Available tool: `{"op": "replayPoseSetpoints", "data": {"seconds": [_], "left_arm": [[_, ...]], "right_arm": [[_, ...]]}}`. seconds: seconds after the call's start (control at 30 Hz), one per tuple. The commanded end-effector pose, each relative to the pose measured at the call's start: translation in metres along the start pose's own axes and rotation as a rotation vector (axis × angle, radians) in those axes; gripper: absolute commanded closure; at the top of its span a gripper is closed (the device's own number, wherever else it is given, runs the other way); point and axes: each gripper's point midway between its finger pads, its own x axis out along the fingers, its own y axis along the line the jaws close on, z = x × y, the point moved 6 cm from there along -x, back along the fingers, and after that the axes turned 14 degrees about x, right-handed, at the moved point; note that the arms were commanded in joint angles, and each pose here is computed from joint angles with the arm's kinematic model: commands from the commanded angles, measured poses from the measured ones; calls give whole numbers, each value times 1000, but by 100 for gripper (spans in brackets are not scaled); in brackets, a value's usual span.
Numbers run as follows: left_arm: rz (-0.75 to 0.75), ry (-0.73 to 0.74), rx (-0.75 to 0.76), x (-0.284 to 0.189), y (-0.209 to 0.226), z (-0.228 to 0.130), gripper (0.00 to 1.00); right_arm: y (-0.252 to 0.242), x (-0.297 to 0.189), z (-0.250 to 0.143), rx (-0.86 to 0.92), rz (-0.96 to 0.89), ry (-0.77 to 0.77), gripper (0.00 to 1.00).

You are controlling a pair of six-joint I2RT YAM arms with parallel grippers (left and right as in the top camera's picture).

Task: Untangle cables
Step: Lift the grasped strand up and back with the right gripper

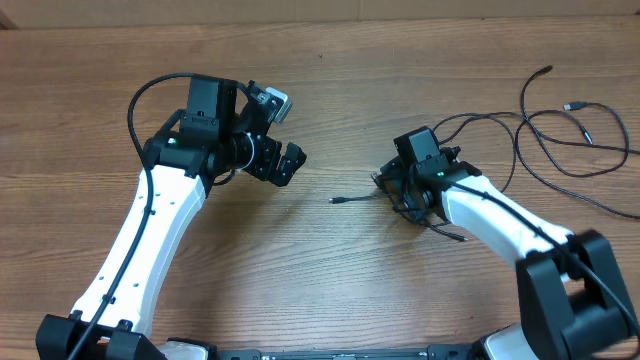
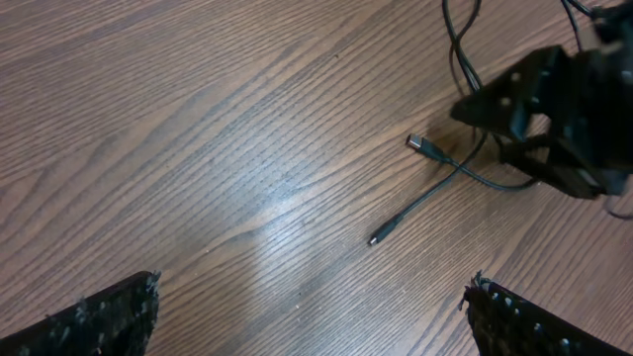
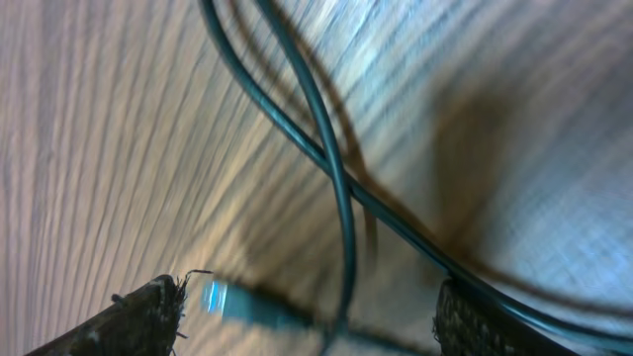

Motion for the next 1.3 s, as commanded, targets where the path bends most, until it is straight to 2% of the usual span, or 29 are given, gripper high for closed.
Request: {"op": "replayPoseSetpoints", "data": {"seconds": [0.0, 0.03, 0.1, 0.13, 0.2, 0.23, 0.5, 0.7, 0.8, 1.07, 1.27], "left_arm": [[-17, -10, -3, 0, -2, 2, 1], [-17, -10, -3, 0, -2, 2, 0], [-16, -10, -3, 0, -2, 2, 1], [-16, -10, 0, 0, -2, 2, 0], [-16, -10, 0, 0, -2, 2, 0], [-16, -10, 0, 0, -2, 2, 0], [-13, -9, 0, 0, -2, 2, 0], [-13, -8, 0, 0, -2, 2, 0], [2, -1, -1, 0, 0, 1, 0], [4, -1, 0, 0, 0, 1, 1], [4, -1, 0, 0, 0, 1, 1]], "right_arm": [[3, 19, 5, 39, -17, -2, 22], [3, 24, 4, 40, -17, 8, 28], [4, 31, 2, 42, -14, 22, 46], [6, 33, 1, 42, -5, 33, 67], [9, 33, 0, 40, 15, 43, 89], [12, 33, -1, 36, 27, 50, 96], [27, 28, -7, -52, 95, 107, 96], [77, -16, -6, -271, 221, 92, 96], [106, -55, 1, -365, 278, 27, 96], [172, -197, 23, -618, 419, -194, 96], [192, -316, 35, -706, 576, -339, 96]]}}
